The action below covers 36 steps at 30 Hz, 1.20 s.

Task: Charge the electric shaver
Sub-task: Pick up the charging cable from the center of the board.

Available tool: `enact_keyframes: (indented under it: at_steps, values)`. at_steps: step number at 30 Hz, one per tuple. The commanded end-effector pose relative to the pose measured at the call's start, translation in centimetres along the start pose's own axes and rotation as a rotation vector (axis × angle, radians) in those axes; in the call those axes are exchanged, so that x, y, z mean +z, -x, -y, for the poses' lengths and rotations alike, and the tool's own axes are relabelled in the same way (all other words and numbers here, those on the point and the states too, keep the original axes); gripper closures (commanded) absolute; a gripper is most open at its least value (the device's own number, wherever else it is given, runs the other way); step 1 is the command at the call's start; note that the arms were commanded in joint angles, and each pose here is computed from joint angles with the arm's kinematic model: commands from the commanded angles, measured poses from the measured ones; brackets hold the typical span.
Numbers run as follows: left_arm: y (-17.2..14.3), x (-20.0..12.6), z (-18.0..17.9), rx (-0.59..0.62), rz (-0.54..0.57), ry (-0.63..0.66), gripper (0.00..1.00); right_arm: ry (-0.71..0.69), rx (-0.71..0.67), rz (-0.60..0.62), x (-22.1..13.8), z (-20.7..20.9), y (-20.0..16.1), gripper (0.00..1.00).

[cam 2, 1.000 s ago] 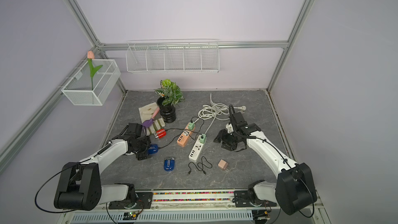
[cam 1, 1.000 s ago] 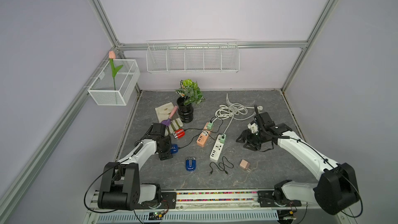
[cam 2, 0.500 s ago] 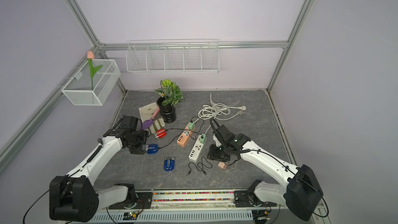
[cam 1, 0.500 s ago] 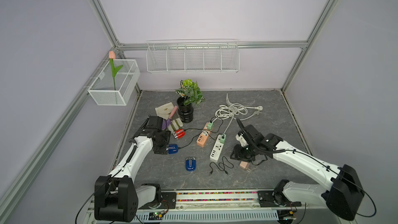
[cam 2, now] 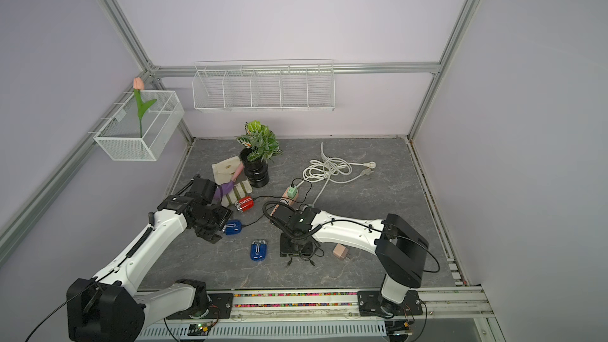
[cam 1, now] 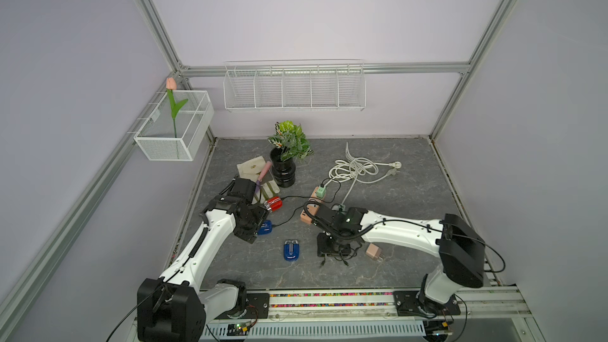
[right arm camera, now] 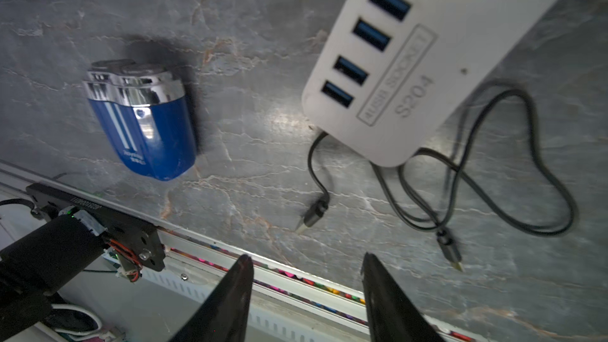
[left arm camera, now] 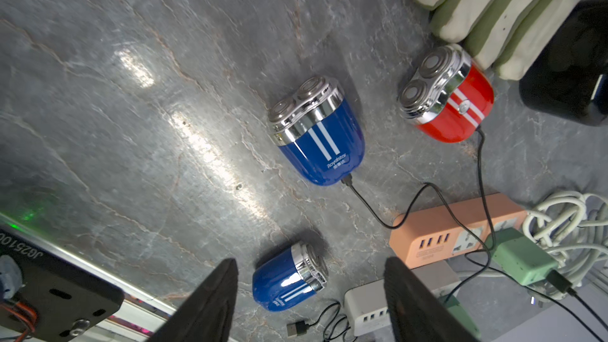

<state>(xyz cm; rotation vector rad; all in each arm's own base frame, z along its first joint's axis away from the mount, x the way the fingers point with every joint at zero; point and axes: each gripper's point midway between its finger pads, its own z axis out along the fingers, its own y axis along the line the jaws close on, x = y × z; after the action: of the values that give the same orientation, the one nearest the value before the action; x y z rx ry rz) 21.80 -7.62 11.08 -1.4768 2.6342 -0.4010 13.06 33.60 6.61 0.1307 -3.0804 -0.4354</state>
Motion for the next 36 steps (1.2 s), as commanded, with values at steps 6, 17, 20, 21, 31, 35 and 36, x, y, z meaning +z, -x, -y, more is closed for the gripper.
enact_keyframes:
  at_steps: [6,17,20,21,31,35,36]
  values:
    - [-1.2,-2.0,0.1,0.062,-0.022,-0.02,0.3,-0.165,0.183,-0.038,2.4,2.6,-1.7,0.5]
    - [-1.4,-2.4,0.2,0.066,-0.017,-0.047,0.31,-0.216,0.218,0.002,5.3,3.0,-0.4,0.58]
    - [-1.3,-2.7,0.4,0.067,-0.015,-0.058,0.32,-0.221,0.224,-0.001,5.6,3.1,-0.2,0.64]
    - [-1.3,-2.9,0.5,0.068,-0.01,-0.06,0.32,-0.218,0.226,-0.001,5.6,3.1,-0.1,0.67]
    - [-1.2,-3.0,1.1,0.071,-0.006,-0.08,0.36,-0.113,0.237,0.026,4.0,2.1,1.5,0.92]
    - [-1.2,-3.0,1.6,0.082,-0.011,-0.101,0.4,-0.05,0.217,0.031,1.6,1.3,2.1,0.94]
    - [-1.3,-2.9,1.8,0.091,-0.014,-0.11,0.4,-0.021,0.21,0.028,0.8,0.9,2.1,0.93]
